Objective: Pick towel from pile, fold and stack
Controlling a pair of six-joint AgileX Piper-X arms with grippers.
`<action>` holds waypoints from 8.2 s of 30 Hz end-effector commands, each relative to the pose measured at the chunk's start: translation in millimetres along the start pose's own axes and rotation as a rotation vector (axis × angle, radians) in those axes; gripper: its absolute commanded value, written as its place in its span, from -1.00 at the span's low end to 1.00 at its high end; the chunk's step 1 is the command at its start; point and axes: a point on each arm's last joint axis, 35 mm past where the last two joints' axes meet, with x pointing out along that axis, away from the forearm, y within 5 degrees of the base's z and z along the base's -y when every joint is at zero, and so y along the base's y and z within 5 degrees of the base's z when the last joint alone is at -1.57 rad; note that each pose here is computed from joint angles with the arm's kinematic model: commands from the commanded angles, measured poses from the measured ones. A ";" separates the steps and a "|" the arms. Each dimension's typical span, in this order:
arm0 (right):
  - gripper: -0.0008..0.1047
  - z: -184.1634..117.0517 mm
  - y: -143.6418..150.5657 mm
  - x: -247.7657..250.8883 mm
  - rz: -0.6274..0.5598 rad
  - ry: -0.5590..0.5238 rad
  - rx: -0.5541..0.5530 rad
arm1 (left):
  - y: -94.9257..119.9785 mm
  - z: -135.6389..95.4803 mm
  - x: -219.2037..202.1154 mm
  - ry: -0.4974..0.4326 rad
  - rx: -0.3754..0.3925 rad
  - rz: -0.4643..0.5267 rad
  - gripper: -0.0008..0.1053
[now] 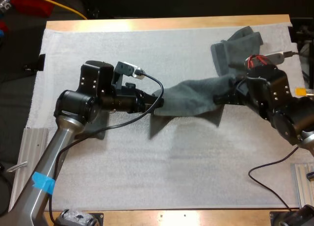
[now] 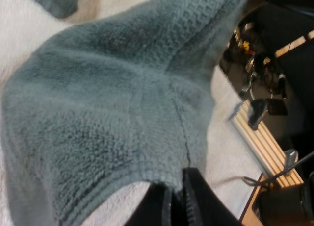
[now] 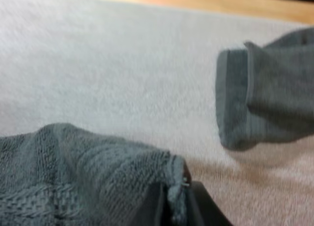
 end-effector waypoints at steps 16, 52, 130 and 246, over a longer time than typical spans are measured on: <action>-0.94 -5.5 18.5 -30.5 0.026 0.149 -0.191 | -39.4 -20.3 -23.4 -0.011 0.006 0.031 -0.98; -0.94 -42.5 107.9 -88.4 0.030 0.383 -0.464 | -76.9 -116.8 -4.3 0.282 0.195 0.478 -0.98; -0.03 -44.6 -27.8 213.5 0.322 0.475 0.905 | 231.3 -27.6 48.7 0.056 -0.817 -0.072 0.28; 0.38 -222.6 26.8 77.0 0.528 0.488 0.749 | -61.8 -178.6 -130.1 -0.171 -0.094 0.434 0.30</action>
